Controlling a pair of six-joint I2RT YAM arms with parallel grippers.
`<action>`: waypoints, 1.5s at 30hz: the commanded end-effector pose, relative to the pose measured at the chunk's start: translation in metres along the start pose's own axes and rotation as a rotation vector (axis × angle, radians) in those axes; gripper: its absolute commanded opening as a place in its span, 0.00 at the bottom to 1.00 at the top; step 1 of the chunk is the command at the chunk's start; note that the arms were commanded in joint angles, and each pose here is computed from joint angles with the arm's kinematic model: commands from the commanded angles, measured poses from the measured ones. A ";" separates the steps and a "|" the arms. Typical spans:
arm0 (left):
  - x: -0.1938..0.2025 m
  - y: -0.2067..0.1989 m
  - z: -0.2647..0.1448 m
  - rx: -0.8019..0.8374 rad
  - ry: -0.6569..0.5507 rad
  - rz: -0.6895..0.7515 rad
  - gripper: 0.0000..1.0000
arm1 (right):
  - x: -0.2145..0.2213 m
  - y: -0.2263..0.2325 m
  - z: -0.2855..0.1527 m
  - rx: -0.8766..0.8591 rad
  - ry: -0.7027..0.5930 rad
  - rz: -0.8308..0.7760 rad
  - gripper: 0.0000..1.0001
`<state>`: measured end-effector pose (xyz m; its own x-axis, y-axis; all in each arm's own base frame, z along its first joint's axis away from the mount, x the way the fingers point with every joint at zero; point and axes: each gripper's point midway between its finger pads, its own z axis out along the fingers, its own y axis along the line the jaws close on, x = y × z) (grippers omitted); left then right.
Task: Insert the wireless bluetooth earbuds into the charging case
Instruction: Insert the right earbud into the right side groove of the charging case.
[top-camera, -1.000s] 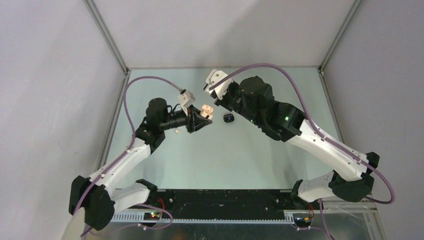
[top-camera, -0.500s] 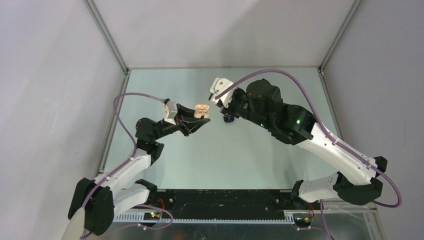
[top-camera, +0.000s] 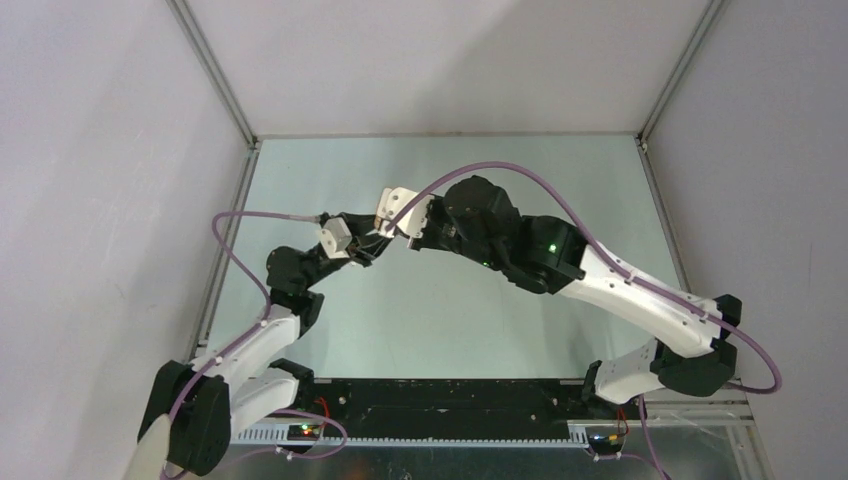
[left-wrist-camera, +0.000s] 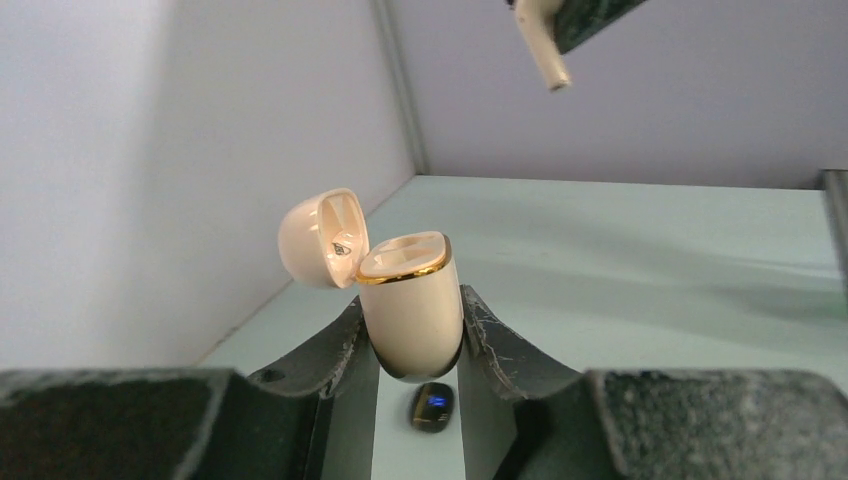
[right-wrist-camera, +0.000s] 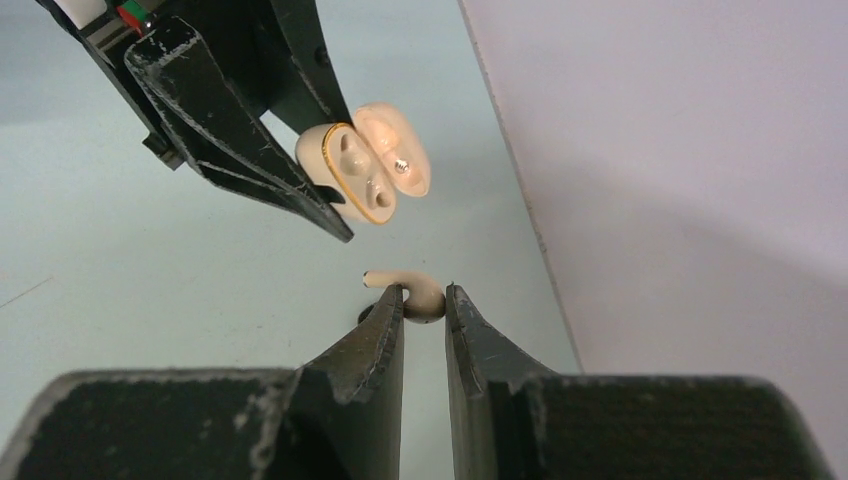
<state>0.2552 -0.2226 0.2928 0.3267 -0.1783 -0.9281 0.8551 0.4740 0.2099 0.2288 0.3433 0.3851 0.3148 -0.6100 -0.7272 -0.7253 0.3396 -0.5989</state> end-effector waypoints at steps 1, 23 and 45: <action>-0.019 0.049 -0.003 -0.188 -0.026 0.214 0.04 | -0.025 -0.029 0.001 0.119 -0.039 -0.019 0.05; -0.041 -0.046 -0.008 0.202 -0.120 0.069 0.06 | -0.044 0.004 0.024 0.135 0.011 -0.033 0.03; -0.030 -0.019 -0.001 0.067 -0.084 -0.058 0.07 | -0.034 0.009 0.020 0.159 0.024 -0.025 0.03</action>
<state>0.2283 -0.2280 0.3002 0.2848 -0.2434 -0.9272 0.9043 0.3892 0.1756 0.2259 0.3883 0.3747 0.3068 -0.6884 -0.6572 -0.6338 0.3674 -0.6807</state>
